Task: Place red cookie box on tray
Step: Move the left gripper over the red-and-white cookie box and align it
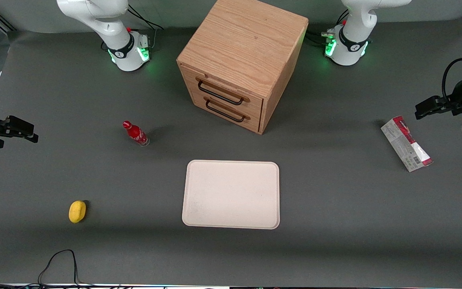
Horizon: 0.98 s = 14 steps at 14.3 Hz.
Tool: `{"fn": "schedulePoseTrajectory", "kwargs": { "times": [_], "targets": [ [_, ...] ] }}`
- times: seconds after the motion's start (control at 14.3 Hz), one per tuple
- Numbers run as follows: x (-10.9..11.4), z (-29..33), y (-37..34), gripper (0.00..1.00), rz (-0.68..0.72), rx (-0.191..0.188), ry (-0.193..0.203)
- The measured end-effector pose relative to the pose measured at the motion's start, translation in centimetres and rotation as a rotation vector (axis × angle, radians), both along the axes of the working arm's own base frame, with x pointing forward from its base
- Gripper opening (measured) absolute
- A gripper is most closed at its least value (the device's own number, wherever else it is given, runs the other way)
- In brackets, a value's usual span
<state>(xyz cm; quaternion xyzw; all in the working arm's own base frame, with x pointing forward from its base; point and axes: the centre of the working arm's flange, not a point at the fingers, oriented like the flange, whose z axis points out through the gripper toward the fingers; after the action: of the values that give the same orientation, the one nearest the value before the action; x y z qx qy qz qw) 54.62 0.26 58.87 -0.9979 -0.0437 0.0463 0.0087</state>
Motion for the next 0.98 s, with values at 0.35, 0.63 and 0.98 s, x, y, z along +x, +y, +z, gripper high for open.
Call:
{"fn": "schedulePoseTrajectory", "kwargs": {
  "times": [0.35, 0.63, 0.98],
  "targets": [
    [-0.1, -0.4, -0.1, 1.00, -0.001, -0.005, 0.029],
    [-0.2, -1.1, 1.1, 1.00, 0.023, -0.006, 0.070],
    [-0.6, -1.2, 3.2, 1.00, 0.062, -0.008, 0.096]
  ]
}}
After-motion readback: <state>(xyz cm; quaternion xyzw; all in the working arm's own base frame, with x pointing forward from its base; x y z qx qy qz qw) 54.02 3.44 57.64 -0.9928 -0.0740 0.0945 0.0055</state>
